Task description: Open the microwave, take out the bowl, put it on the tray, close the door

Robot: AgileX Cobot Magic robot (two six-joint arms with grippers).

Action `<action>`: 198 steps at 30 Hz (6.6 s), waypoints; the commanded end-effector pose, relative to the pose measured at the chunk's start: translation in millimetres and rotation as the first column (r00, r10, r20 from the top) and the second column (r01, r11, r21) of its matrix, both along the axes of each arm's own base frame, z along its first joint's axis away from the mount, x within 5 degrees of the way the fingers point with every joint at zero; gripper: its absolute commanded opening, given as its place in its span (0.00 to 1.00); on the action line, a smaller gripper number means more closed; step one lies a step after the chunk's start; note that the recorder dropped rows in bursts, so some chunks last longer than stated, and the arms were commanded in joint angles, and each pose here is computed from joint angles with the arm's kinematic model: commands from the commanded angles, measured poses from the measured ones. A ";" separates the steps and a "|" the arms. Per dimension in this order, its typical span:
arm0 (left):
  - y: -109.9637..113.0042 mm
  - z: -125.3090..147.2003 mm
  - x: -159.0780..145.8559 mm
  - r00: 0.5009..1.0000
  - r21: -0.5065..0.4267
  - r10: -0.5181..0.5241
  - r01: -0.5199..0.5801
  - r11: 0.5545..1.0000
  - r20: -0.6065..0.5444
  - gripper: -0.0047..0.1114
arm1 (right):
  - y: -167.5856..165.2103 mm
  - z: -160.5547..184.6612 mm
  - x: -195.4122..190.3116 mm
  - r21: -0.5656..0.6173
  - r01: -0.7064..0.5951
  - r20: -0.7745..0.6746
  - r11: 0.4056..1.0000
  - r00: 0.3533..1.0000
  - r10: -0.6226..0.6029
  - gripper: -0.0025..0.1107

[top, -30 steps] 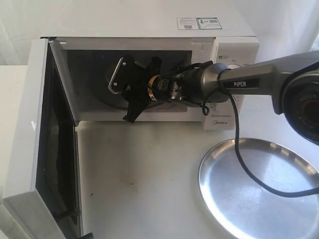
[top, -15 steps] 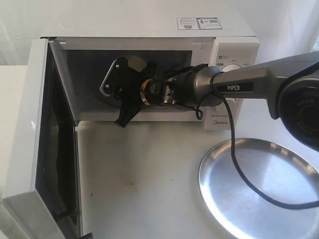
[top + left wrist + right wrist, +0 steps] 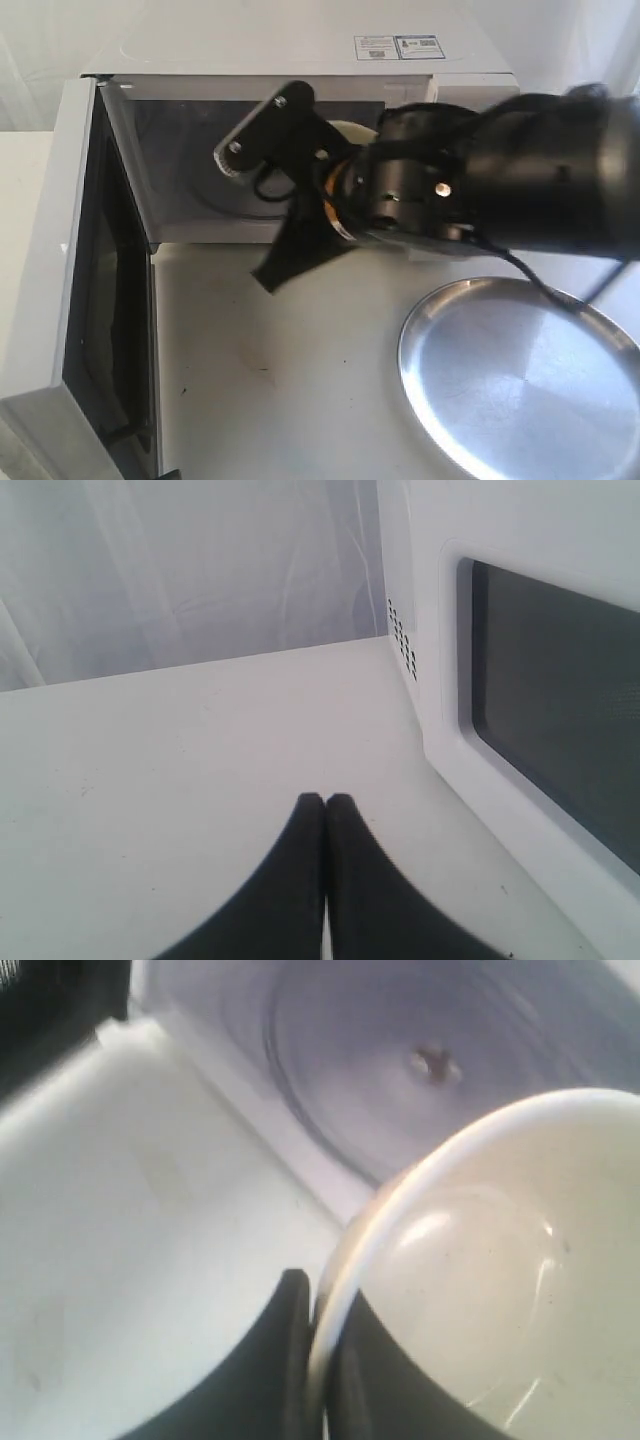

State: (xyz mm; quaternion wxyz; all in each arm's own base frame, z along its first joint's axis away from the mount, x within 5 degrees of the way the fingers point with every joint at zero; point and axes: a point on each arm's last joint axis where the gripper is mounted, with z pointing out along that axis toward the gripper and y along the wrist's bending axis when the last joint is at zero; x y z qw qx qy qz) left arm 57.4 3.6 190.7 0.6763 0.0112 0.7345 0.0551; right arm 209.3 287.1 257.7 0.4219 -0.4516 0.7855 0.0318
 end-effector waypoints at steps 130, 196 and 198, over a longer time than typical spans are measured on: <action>-0.3 1.4 -0.2 1.000 -0.007 -0.004 0.004 1.000 0.009 0.04 | 22.9 112.4 25.8 -0.079 -0.013 0.496 0.997 0.867 0.051 0.02; -0.3 1.4 -0.2 1.000 -0.007 -0.004 0.004 1.000 0.009 0.04 | -264.3 18.7 -130.6 0.768 0.258 0.115 0.586 0.845 -0.523 0.02; -0.3 1.4 -0.2 1.000 -0.007 -0.004 0.004 1.000 0.009 0.04 | -271.2 9.0 -135.0 0.773 0.272 0.126 0.573 0.819 -0.560 0.02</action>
